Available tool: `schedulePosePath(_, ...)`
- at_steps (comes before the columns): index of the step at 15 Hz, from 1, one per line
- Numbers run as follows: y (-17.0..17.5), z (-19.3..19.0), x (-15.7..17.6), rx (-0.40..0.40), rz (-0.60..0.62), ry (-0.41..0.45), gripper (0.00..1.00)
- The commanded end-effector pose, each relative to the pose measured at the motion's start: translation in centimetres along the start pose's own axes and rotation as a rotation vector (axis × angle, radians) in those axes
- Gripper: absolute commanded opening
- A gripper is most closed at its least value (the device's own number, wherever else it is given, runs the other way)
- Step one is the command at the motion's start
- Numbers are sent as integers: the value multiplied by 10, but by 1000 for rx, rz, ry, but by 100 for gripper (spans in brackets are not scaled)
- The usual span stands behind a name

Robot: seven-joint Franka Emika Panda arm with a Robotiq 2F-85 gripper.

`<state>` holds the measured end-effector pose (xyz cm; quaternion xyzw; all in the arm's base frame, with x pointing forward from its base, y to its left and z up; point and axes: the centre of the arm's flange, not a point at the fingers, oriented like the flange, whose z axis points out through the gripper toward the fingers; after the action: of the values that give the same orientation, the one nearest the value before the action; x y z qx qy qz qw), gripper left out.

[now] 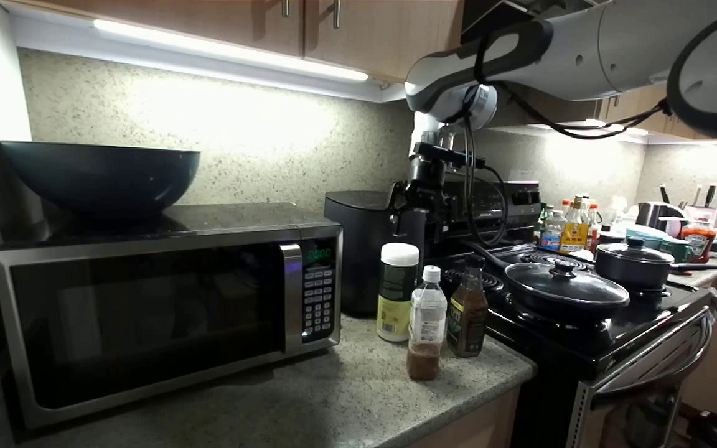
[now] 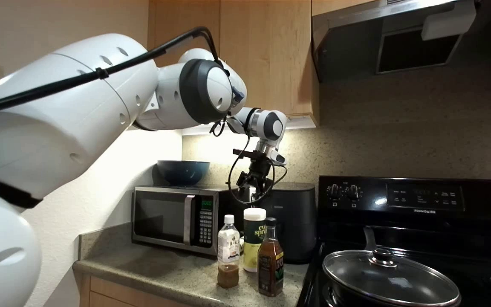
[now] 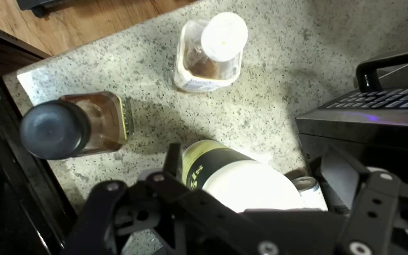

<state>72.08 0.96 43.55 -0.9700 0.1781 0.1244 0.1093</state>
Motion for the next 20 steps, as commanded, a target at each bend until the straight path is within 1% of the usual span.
schedulePosePath(1,-1,0,2,1,-2,4,100)
schedulePosePath(4,-2,-4,3,3,-4,11,100)
schedulePosePath(8,-3,12,27,39,-62,-20,100)
schedulePosePath(11,-4,21,37,53,-155,-24,100)
schedulePosePath(15,-8,22,44,46,-305,-9,100)
schedulePosePath(19,-14,20,46,43,-392,2,100)
schedulePosePath(20,-10,27,35,37,-335,13,100)
